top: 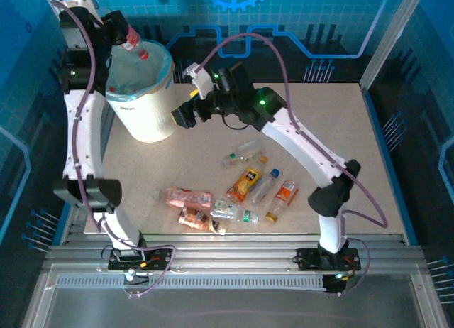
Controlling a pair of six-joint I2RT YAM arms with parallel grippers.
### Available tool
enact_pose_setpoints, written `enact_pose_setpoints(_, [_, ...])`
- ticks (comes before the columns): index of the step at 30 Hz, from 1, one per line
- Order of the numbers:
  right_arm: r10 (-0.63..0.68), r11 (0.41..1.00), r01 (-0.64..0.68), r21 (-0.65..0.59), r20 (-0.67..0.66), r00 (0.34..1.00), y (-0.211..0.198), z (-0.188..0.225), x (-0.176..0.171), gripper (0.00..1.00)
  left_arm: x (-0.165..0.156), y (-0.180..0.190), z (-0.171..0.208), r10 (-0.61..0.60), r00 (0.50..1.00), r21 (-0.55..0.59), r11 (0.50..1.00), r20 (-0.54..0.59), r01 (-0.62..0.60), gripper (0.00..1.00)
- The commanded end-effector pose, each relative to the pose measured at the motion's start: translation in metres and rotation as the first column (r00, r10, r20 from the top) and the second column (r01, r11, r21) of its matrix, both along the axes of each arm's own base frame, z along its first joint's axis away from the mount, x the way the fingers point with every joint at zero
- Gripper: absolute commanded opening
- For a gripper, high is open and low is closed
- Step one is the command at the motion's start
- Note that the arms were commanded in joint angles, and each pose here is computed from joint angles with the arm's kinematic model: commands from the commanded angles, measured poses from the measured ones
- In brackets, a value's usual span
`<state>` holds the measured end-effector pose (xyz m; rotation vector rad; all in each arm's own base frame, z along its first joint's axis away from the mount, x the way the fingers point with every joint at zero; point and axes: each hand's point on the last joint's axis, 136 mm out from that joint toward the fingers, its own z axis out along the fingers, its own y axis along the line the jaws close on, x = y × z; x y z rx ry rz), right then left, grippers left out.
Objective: Put the plastic bottles in the bin
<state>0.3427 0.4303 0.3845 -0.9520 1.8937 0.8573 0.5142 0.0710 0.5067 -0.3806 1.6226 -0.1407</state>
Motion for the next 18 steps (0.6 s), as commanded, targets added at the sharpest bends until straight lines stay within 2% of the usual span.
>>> enact_pose_setpoints(1, [0.107,0.994,-0.108,-0.008,-0.073,0.992,0.012,-0.017,-0.004,0.89,0.017,0.018,-0.016,-0.016,0.999,-0.004,1.0,-0.042,0.016,0.5])
enact_pose_setpoints(5, [0.132,0.991,-0.132,0.003,-0.124,0.984,0.026,-0.035,0.008,0.89,0.046,0.031,-0.057,-0.016,0.993,0.019,1.0,-0.118,0.019,0.5])
enact_pose_setpoints(10, [0.126,0.992,-0.128,0.001,-0.163,0.979,0.028,-0.051,0.022,0.89,0.073,0.029,-0.102,-0.059,0.983,0.015,0.998,-0.174,0.063,0.54])
enact_pose_setpoints(14, [0.103,0.994,-0.109,-0.019,-0.187,0.977,0.021,-0.062,0.029,0.88,0.087,0.023,-0.128,-0.1,0.974,-0.019,0.995,-0.205,0.099,0.54])
enact_pose_setpoints(18, [0.086,0.994,-0.097,-0.042,-0.21,0.974,0.018,-0.076,0.032,0.87,0.095,0.014,-0.152,-0.161,0.959,-0.101,0.985,-0.234,0.141,0.53])
